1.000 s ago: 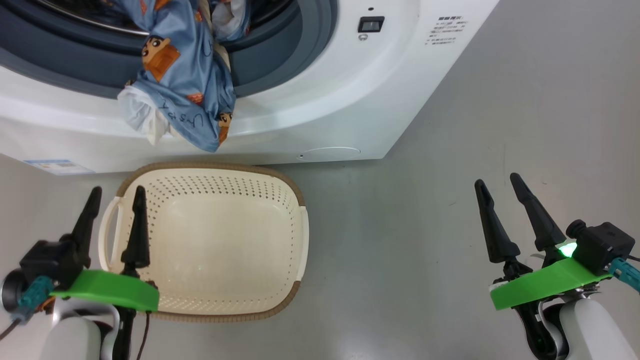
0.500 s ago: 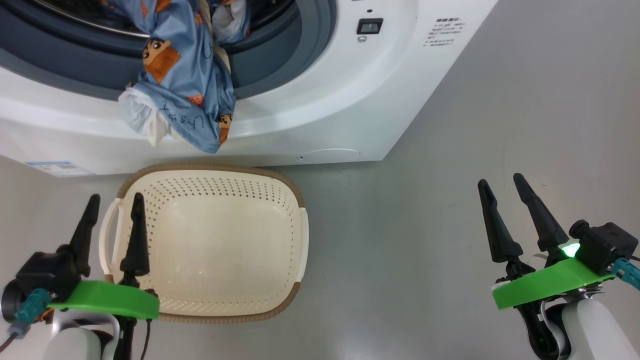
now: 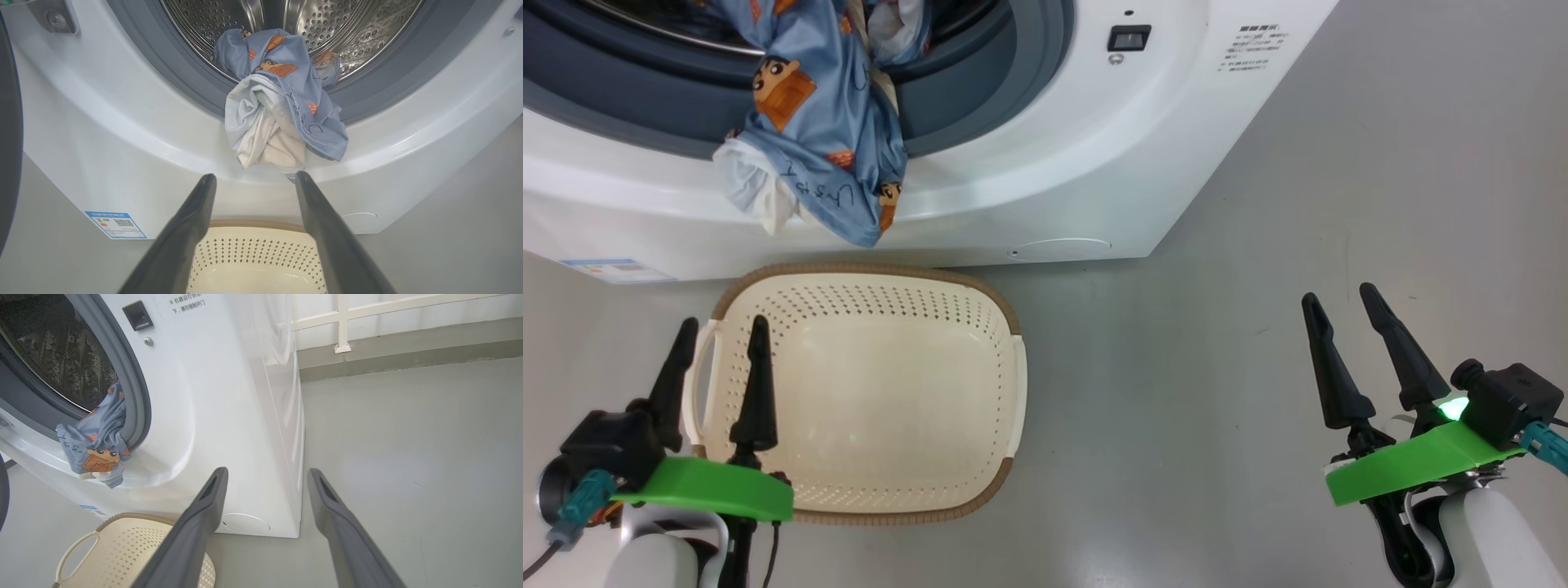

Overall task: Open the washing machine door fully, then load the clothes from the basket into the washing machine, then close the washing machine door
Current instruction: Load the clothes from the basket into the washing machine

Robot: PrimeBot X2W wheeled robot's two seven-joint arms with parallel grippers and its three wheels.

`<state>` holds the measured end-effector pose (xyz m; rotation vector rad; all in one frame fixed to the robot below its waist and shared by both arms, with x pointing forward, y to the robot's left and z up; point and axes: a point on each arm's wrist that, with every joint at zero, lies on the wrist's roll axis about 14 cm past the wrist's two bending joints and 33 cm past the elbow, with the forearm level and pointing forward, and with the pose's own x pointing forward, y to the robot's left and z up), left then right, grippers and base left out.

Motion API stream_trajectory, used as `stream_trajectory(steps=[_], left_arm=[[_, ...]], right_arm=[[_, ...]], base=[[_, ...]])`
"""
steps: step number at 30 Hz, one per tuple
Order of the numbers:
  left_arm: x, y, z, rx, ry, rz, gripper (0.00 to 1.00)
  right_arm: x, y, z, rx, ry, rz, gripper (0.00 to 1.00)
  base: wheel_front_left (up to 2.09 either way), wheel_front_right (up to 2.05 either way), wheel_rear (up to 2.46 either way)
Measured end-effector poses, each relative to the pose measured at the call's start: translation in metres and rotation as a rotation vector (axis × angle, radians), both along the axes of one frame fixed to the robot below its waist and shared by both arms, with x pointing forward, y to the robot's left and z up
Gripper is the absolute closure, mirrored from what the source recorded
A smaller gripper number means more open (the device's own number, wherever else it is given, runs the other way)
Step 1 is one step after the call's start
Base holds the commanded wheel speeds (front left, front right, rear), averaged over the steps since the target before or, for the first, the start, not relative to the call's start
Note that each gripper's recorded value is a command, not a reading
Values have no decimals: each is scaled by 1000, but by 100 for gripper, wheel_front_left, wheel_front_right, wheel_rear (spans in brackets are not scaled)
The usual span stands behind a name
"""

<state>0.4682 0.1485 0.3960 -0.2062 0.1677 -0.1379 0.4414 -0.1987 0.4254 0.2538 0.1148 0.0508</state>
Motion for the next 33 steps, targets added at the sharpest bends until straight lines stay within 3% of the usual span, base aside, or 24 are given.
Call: stream_trajectory(steps=[8,33], left_arm=[[3,-10,-11,-20,30,-21,0],[82,-65,-23,-127,47,-126,0]], right_arm=[[0,2,-5,4,13,4,0],[2,-1,-24,13,57,-23,0]], base=[[0,0,0],[0,0,0]])
